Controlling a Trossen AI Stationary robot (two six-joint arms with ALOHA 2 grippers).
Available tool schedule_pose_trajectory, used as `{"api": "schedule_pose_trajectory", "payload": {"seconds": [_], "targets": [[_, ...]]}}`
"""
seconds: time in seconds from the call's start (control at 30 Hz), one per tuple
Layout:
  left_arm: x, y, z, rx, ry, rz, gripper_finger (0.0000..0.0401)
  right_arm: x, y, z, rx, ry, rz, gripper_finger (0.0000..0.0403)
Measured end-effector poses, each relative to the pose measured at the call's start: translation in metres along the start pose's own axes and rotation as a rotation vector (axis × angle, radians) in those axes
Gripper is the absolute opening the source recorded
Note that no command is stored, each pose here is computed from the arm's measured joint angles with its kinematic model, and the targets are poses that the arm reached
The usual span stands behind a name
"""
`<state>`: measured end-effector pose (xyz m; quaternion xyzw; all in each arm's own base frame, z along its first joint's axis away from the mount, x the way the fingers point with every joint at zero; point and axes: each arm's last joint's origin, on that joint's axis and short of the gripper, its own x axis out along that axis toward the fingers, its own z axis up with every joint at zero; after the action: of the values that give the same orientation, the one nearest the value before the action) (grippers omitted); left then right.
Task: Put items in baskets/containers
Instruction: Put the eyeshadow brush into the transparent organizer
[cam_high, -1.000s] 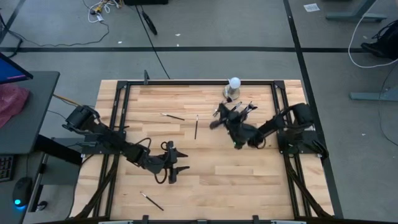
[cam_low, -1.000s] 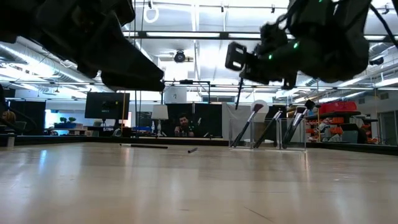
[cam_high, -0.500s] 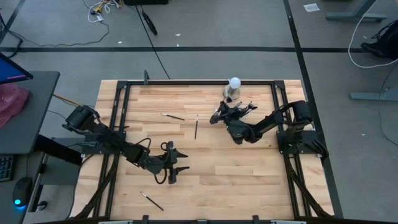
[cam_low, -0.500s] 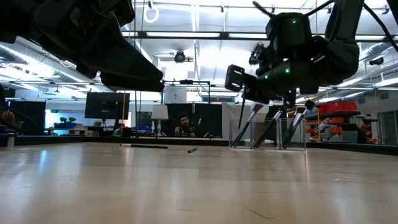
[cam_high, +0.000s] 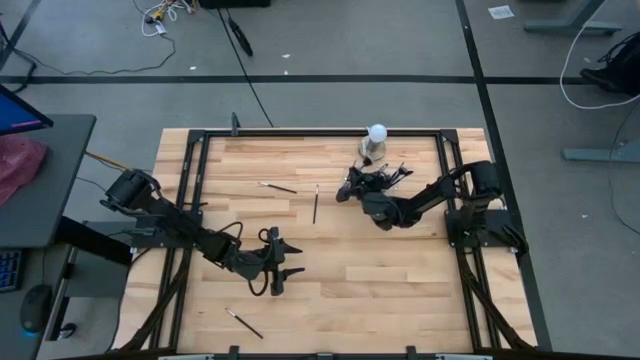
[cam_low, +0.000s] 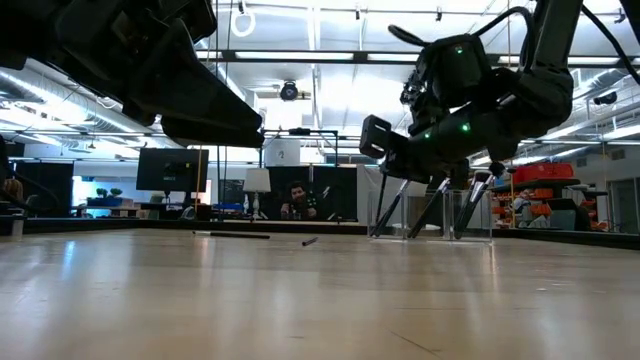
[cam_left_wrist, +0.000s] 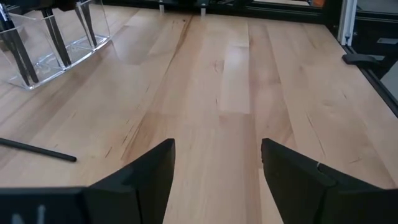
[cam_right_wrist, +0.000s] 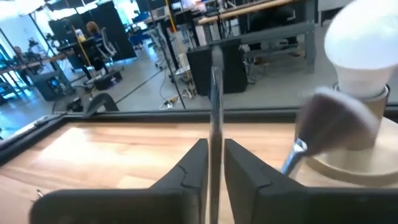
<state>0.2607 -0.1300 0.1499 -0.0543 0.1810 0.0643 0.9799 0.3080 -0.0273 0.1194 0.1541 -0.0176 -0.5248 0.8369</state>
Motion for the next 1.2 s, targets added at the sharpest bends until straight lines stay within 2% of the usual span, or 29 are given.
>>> {"api": "schedule_pose_trajectory", "payload": {"seconds": [0.13, 0.27, 0.53, 0.6, 0.73, 0.83, 0.9, 1.03, 1.2], "targets": [[0.0, 0.0, 0.0, 0.0, 0.0, 0.0, 0.0238, 0.0, -0.001, -0.002, -0.02, 0.011, -0.009, 0.0083], [0.0, 0.0, 0.0, 0.0, 0.0, 0.0, 0.0238, -0.001, 0.0, 0.002, -0.096, 0.004, -0.004, 0.0116], [0.0, 0.0, 0.0, -0.001, 0.0, 0.0, 0.0238, -0.029, 0.016, 0.053, -0.257, -0.076, 0.092, 0.0158], [0.0, 0.001, 0.0, -0.002, -0.001, 0.002, 0.0238, -0.043, 0.022, 0.067, -0.267, -0.094, 0.161, 0.0159], [0.0, 0.002, -0.001, 0.024, 0.02, 0.011, 0.0238, -0.073, 0.033, 0.08, -0.269, -0.078, 0.417, 0.0155], [-0.01, 0.004, -0.001, 0.054, 0.073, 0.038, 0.0238, -0.094, 0.04, 0.072, -0.279, -0.019, 0.575, 0.015], [-0.019, 0.009, 0.002, 0.055, 0.096, 0.112, 0.0238, -0.105, 0.042, 0.062, -0.261, 0.049, 0.631, 0.0146], [-0.041, 0.026, 0.01, 0.006, 0.111, 0.288, 0.0238, -0.124, 0.04, 0.033, -0.231, 0.212, 0.664, 0.0137], [-0.056, 0.057, 0.021, -0.079, 0.18, 0.406, 0.0238, -0.137, 0.042, -0.002, -0.161, 0.305, 0.68, 0.0128]]}}
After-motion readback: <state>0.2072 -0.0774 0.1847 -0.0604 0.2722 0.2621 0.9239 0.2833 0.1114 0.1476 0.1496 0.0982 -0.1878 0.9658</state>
